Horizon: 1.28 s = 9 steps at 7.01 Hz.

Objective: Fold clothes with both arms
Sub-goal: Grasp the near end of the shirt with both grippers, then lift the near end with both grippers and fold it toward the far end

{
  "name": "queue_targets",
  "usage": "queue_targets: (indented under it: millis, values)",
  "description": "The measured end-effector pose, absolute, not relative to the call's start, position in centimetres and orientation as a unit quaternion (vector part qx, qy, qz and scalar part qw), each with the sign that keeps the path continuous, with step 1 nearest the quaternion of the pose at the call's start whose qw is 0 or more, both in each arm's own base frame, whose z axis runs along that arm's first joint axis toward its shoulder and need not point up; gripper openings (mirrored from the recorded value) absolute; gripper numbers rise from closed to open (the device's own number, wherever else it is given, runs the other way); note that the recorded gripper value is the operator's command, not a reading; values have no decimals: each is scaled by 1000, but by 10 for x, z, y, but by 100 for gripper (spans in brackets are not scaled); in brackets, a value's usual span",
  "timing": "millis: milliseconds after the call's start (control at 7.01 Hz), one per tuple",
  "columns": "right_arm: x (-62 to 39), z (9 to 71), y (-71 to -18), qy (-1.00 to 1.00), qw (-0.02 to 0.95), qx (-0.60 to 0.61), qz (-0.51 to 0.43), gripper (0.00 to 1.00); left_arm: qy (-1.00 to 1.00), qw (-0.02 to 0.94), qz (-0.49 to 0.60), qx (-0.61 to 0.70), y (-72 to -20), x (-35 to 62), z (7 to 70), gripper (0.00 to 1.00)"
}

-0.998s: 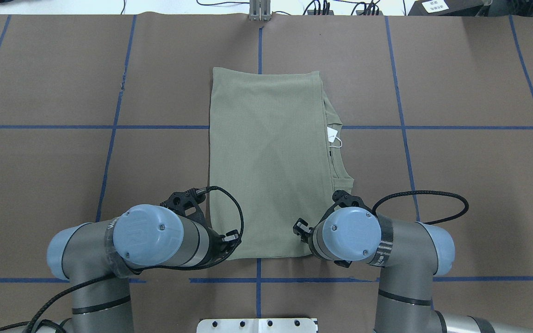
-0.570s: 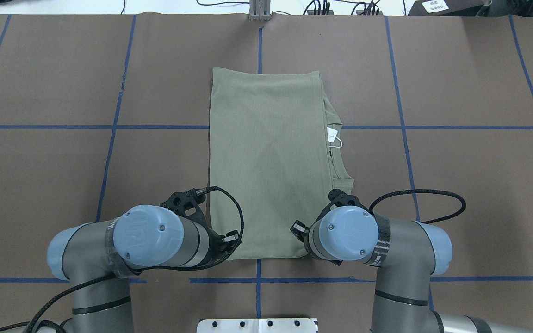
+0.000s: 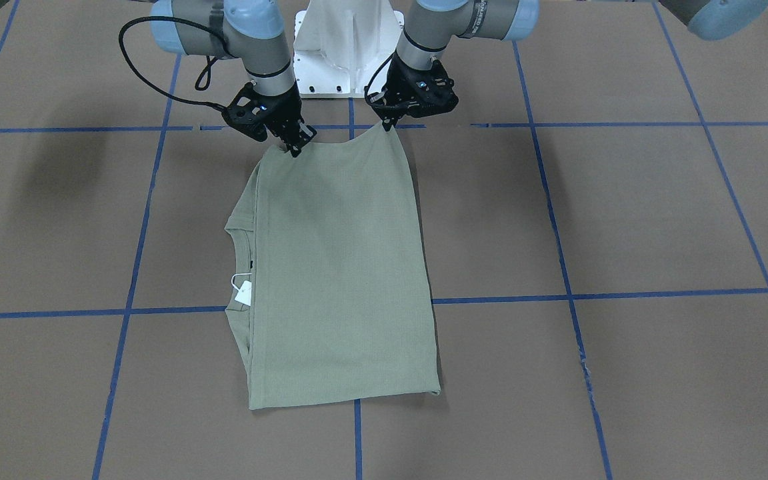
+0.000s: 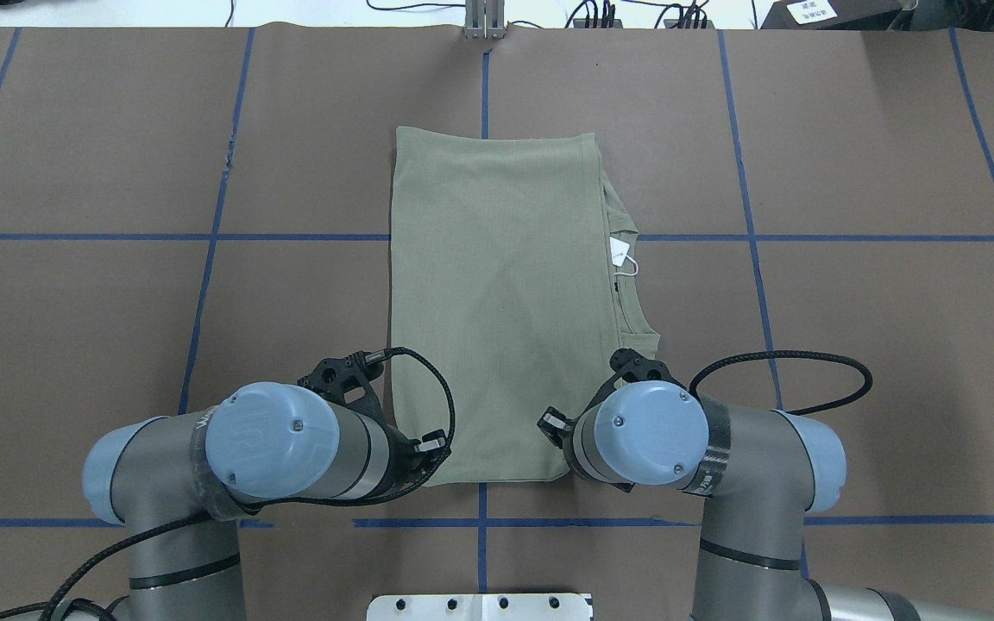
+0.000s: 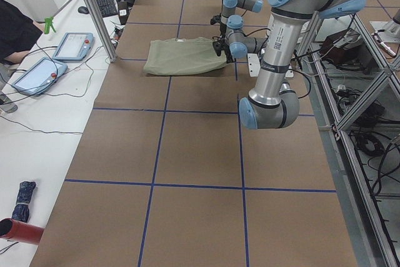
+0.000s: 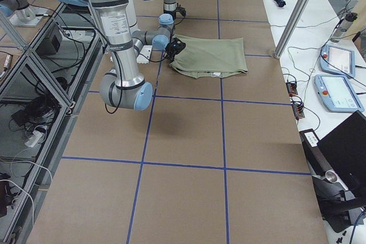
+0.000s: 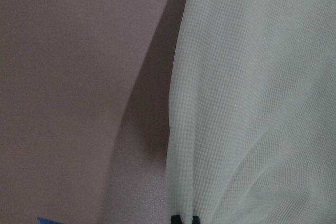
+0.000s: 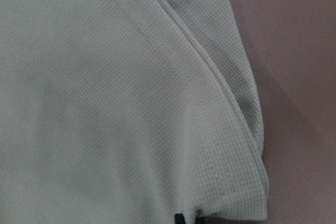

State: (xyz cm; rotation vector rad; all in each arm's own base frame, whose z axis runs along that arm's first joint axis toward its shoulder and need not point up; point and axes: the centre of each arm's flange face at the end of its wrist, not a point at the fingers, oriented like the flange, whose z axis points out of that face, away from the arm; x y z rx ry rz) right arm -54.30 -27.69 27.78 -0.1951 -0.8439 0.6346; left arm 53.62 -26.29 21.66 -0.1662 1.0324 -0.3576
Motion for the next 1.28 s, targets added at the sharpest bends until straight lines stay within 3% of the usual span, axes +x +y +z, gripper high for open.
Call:
queue_targets:
  millis: [855, 1283]
  values:
    - [-476, 228, -214, -450, 845, -188, 221, 0, 478, 862, -122, -114, -181, 484, 172, 0]
    - [-480, 230, -253, -458, 843, -138, 248, 0, 488, 857, -138, -97, -208, 470, 164, 0]
